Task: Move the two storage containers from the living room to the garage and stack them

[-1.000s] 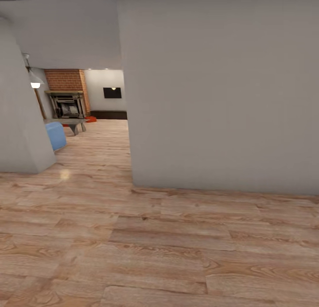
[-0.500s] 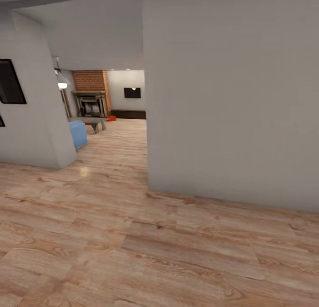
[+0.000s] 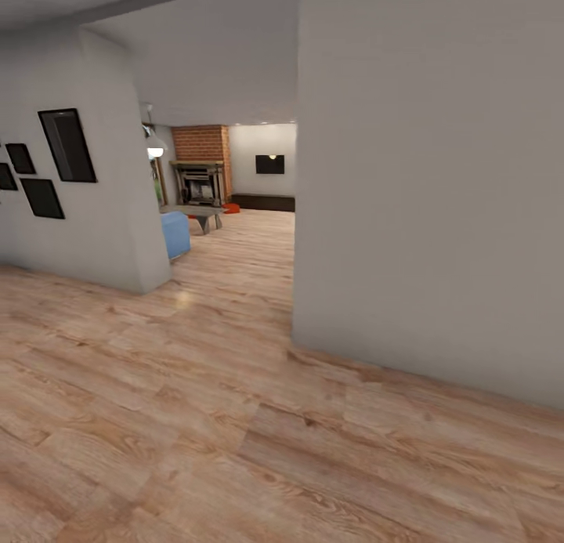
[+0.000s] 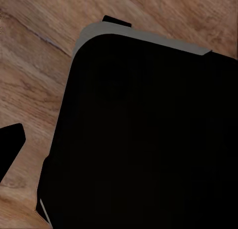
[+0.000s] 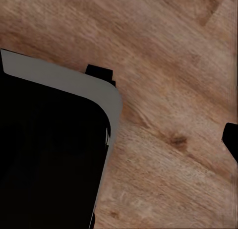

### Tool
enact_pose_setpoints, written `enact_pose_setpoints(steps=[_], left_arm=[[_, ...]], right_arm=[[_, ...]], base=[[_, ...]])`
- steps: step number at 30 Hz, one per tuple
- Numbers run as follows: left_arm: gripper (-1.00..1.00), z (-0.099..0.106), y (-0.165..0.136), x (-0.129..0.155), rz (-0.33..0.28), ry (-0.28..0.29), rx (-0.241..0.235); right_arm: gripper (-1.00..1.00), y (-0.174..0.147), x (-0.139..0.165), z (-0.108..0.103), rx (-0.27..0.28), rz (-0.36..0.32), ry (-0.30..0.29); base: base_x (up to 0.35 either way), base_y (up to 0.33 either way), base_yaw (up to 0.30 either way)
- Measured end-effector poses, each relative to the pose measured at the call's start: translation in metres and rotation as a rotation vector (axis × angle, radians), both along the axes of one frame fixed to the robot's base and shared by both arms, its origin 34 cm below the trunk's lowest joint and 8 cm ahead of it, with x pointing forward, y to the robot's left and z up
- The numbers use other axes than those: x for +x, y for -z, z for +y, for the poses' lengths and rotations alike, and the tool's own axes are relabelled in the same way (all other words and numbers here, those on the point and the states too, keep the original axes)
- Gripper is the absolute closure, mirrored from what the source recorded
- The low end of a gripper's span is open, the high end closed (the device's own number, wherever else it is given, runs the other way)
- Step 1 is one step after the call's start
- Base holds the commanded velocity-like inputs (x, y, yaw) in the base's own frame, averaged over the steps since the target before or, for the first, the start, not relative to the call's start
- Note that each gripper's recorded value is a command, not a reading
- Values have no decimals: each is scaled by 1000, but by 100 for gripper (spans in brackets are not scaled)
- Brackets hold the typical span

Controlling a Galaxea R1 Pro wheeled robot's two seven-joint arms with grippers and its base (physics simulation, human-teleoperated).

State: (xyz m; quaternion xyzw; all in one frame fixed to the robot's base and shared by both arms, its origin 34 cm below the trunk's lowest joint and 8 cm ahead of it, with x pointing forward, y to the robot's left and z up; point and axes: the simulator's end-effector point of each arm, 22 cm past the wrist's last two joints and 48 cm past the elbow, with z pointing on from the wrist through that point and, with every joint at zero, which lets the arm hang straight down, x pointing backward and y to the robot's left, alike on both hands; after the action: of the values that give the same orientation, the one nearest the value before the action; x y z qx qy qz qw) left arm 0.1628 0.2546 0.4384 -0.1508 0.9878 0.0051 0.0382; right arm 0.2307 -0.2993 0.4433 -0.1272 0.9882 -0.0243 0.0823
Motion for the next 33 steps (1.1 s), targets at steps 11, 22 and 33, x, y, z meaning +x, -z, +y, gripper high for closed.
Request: enact_pose_setpoints(steps=[11,22,33], left_arm=[[-100,0,0,0,-1,-1,0],[-100,0,0,0,0,0,0],[-100,0,0,0,0,0,0]], right_arm=[[-100,0,2,1,3,-10,1],[-100,0,2,0,2,-9,0],[-100,-1,2,-3,-2,-9,-5]], base=[[324,0,286],[324,0,256],[324,0,14]])
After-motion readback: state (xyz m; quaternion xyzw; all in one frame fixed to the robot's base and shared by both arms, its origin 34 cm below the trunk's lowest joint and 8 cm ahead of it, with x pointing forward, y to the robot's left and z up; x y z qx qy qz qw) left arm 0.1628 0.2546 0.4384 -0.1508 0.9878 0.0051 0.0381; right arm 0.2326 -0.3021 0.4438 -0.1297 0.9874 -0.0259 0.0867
